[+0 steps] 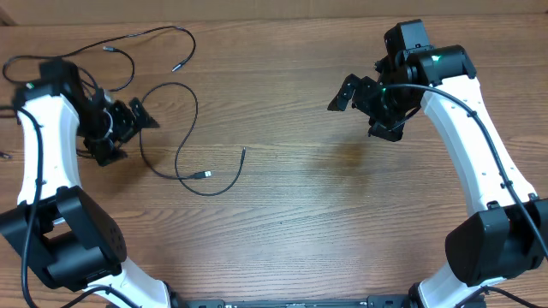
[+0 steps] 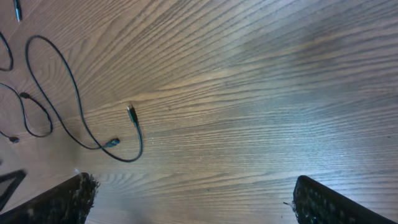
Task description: Untangle cables
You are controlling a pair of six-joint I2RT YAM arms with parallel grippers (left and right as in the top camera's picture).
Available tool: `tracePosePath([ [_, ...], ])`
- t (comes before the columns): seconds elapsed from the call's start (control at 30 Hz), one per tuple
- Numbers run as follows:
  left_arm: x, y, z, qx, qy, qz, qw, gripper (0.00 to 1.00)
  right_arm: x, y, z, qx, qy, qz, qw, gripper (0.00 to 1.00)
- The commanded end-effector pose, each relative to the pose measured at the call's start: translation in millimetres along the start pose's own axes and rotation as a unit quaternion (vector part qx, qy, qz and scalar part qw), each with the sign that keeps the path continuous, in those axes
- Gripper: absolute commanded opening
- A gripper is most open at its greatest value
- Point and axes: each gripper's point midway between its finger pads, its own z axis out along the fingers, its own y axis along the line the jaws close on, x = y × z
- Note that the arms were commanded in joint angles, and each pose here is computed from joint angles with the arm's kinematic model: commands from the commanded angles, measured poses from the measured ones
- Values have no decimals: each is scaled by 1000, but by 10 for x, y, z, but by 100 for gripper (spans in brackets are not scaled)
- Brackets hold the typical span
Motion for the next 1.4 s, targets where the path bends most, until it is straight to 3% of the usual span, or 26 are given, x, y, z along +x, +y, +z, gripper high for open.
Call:
tracePosePath([
  [0.0, 312, -625, -401, 114, 48, 102, 987, 100, -25, 44, -79, -6, -12, -7, 1000, 100],
  [0.13, 608, -819, -526, 125, 65, 150, 979, 100, -25, 44, -79, -6, -12, -7, 1000, 100],
  [0.4, 1165, -1245, -890, 140, 32, 253, 957, 100, -25, 44, -79, -6, -12, -7, 1000, 100],
  [0.57, 1445, -1053, -1208, 97, -4, 268, 958, 100, -26, 44, -79, -6, -12, -7, 1000, 100],
  [0.73, 1809, -945, -1413, 103, -6, 273, 957, 100, -25, 44, -79, -6, -12, -7, 1000, 100],
  [1.0, 2375, -630, -1424, 110, -23, 280, 954, 100, -26, 44, -79, -6, -12, -7, 1000, 100],
  [1.37, 2462, -440, -1387, 83, -41, 277, 956, 100, -26, 44, -79, -6, -12, -7, 1000, 100],
])
